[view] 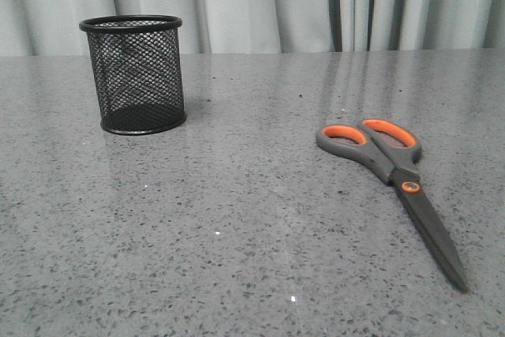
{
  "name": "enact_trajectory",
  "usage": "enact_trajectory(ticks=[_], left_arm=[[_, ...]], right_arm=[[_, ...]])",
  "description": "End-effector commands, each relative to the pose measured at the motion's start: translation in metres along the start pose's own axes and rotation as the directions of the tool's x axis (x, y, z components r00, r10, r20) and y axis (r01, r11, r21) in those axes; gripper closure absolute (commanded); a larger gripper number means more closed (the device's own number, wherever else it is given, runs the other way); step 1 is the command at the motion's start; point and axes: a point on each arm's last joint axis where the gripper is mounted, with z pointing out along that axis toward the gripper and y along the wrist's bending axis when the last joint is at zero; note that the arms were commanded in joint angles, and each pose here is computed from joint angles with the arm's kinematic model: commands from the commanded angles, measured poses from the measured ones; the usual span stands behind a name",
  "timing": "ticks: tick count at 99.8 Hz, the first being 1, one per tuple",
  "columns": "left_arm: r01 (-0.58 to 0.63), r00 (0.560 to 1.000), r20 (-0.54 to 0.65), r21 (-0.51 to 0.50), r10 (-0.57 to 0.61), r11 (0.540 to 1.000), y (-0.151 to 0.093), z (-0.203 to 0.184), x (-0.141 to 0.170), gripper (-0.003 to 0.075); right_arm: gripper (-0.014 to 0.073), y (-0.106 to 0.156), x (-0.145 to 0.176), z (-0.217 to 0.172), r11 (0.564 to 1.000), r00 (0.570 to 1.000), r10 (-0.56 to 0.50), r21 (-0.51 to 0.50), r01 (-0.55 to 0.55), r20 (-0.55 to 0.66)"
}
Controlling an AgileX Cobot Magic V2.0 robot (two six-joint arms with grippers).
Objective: Put pen and scissors into bin
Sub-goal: 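Move the left gripper down toward the pink highlighter on the table, then close the left gripper on the highlighter's capped end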
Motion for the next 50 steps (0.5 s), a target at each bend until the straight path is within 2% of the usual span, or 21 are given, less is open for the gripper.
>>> enact_trajectory(ticks=[1,7,11,17,22,30,35,39,50], left_arm=[[-0.104,0.994,0.041,0.079,0.101,0.991,-0.023,-0.005,-0.014,0.0419],[-0.169,0.985,0.044,0.093,0.166,0.981,-0.033,-0.005,-0.020,0.0293],[-0.191,0.981,0.037,0.095,0.189,0.977,-0.040,-0.003,-0.024,0.0274],[-0.228,0.973,-0.014,0.095,0.231,0.969,-0.050,0.001,-0.026,0.0304],[-0.285,0.951,-0.092,0.093,0.294,0.954,-0.060,0.009,-0.028,0.0347],[-0.406,0.877,-0.241,0.089,0.416,0.909,-0.072,0.023,-0.028,0.0410],[-0.448,0.829,-0.333,0.088,0.450,0.890,-0.079,0.035,-0.030,0.0440],[-0.468,0.790,-0.407,0.083,0.458,0.880,-0.085,0.049,-0.032,0.0451],[-0.491,0.728,-0.523,0.055,0.444,0.869,-0.097,0.079,-0.039,0.0456]], right_arm=[[0.0517,0.015,-0.032,0.004,0.999,1.000,-0.009,-0.045,0.010,0.023],[0.0418,0.020,-0.038,0.011,0.999,0.997,-0.024,-0.046,0.020,-0.077],[0.0354,0.024,-0.042,0.016,0.999,0.989,-0.030,-0.048,0.023,-0.146],[0.0302,0.028,-0.045,0.024,0.998,0.965,-0.052,-0.052,0.040,-0.259],[0.0300,0.031,-0.045,0.033,0.997,0.940,-0.070,-0.056,0.054,-0.333],[0.0300,0.035,-0.043,0.048,0.997,0.907,-0.074,-0.054,0.056,-0.414],[0.0300,0.037,-0.042,0.055,0.997,0.894,-0.075,-0.053,0.057,-0.441],[0.0300,0.038,-0.042,0.061,0.997,0.886,-0.076,-0.055,0.058,-0.458],[0.0300,0.039,-0.039,0.069,0.997,0.869,-0.077,-0.051,0.060,-0.488]])
